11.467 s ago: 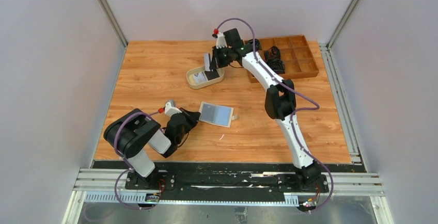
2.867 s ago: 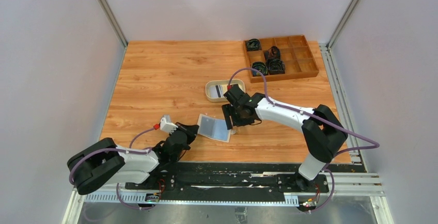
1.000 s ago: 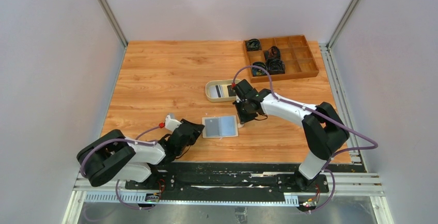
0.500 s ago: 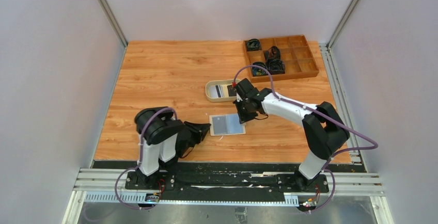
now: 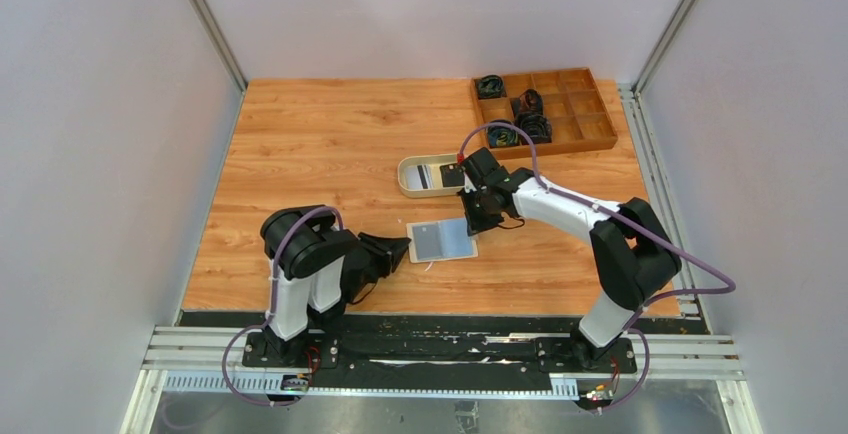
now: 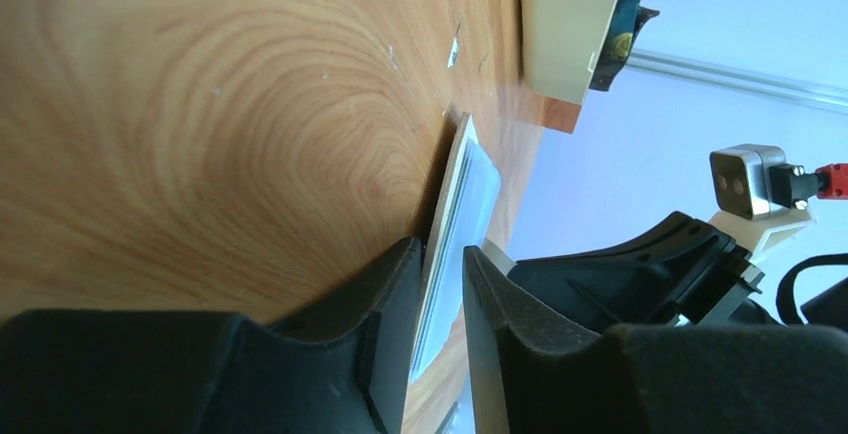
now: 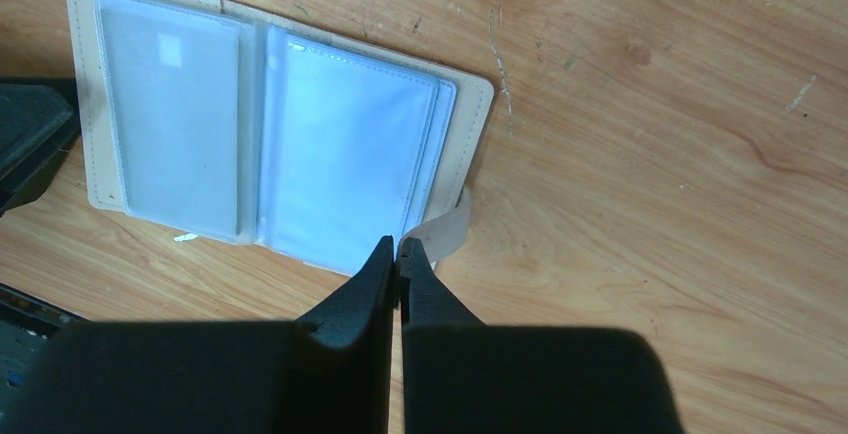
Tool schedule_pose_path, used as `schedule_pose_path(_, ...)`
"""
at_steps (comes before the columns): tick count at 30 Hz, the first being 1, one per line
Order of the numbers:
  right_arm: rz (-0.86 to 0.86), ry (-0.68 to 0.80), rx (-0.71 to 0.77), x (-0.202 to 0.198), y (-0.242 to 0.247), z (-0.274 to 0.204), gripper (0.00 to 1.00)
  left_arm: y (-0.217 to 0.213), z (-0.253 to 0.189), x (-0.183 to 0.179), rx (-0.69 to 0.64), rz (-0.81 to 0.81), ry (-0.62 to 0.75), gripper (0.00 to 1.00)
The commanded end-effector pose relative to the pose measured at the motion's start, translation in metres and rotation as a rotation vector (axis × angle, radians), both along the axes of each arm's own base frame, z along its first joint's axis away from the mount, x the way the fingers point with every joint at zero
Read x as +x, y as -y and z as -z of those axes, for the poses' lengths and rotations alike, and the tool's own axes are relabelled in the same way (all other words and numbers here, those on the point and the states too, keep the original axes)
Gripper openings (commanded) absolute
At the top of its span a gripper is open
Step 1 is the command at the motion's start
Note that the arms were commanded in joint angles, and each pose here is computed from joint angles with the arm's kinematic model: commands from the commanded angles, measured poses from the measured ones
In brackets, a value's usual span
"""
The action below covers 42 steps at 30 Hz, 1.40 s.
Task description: Take the credit cards out of the card holder
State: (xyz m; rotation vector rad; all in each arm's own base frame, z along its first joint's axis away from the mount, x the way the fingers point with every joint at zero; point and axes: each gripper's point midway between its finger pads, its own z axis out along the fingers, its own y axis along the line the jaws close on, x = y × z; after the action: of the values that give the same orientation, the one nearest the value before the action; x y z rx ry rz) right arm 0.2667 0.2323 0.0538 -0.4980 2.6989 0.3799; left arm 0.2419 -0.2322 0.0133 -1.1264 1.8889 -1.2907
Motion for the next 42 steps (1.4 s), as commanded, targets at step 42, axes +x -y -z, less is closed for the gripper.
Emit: schedule_pose_path(42, 0.012, -0.015, 0.057, -0.001, 0.014, -0.005, 0.00, 0.004, 0.055, -0.016, 0.318, 0.209, -0.196, 0.33)
